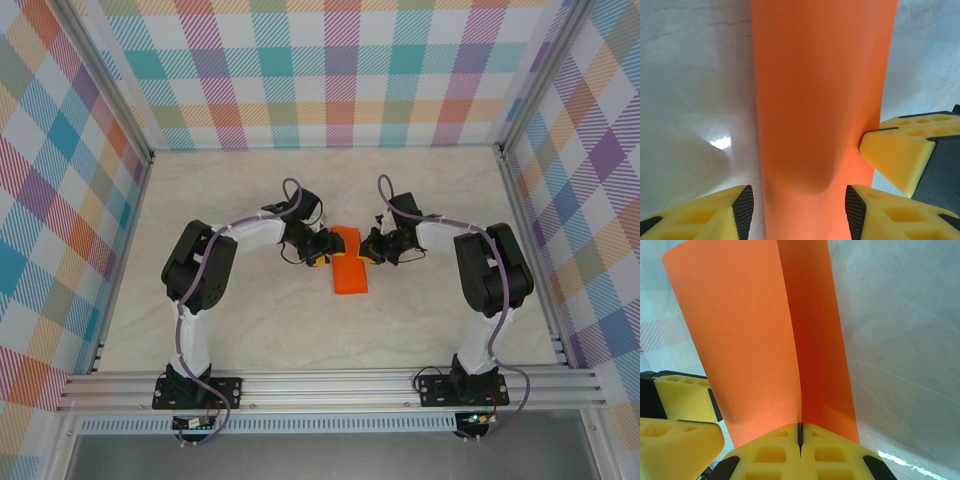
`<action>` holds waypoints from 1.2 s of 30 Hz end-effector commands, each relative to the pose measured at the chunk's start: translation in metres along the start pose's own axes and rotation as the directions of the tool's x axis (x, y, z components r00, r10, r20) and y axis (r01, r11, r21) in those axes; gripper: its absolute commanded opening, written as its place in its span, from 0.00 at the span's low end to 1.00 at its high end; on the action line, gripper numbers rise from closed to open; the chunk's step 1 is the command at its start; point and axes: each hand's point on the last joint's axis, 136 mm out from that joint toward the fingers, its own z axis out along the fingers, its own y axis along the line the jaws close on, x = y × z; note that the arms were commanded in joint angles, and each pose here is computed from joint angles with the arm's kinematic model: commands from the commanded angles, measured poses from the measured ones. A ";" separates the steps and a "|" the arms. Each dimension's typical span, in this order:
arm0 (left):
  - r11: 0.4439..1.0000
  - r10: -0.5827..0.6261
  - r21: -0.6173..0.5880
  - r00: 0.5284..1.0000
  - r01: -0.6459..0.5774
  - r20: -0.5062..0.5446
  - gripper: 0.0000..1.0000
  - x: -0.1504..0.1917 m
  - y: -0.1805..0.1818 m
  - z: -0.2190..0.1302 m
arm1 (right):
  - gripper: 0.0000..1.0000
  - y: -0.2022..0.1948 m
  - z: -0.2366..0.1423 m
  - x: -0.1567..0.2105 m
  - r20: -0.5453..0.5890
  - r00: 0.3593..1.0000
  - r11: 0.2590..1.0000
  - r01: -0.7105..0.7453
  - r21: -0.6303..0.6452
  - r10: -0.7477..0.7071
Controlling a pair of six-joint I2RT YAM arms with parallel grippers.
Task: Fold a paper plane with a square sheet of paper (fold left side to right side)
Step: First fold in half a square sheet of paper at the center of the table.
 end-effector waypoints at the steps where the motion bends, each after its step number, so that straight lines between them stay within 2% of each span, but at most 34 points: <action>1: 1.000 -0.005 -0.021 1.000 0.005 -0.007 0.51 0.001 -0.003 0.010 | 0.00 -0.004 0.001 0.004 -0.012 1.000 1.000 0.022 0.021 -0.022; 5: 0.999 -0.006 -0.038 1.000 0.005 -0.008 0.47 -0.001 0.000 0.012 | 0.01 -0.008 0.003 0.006 -0.015 1.000 0.999 0.016 0.032 -0.015; 21: 0.996 0.002 -0.088 1.000 -0.004 -0.022 0.48 0.002 0.008 0.018 | 0.04 -0.014 0.004 0.007 -0.022 1.000 0.998 0.011 0.060 -0.010; 29: 0.994 0.005 -0.112 0.999 -0.008 -0.032 0.46 0.005 0.013 0.023 | 0.24 -0.011 -0.006 0.004 0.018 0.999 0.996 0.034 0.082 -0.036; 32: 0.993 0.004 -0.119 0.999 -0.009 -0.036 0.46 0.006 0.015 0.024 | 0.37 -0.013 -0.020 0.003 0.058 0.996 0.990 0.055 0.129 -0.063; 36: 0.993 0.005 -0.120 0.999 -0.010 -0.041 0.46 0.007 0.016 0.025 | 0.46 -0.028 -0.041 0.004 0.116 0.989 0.974 0.061 0.219 -0.088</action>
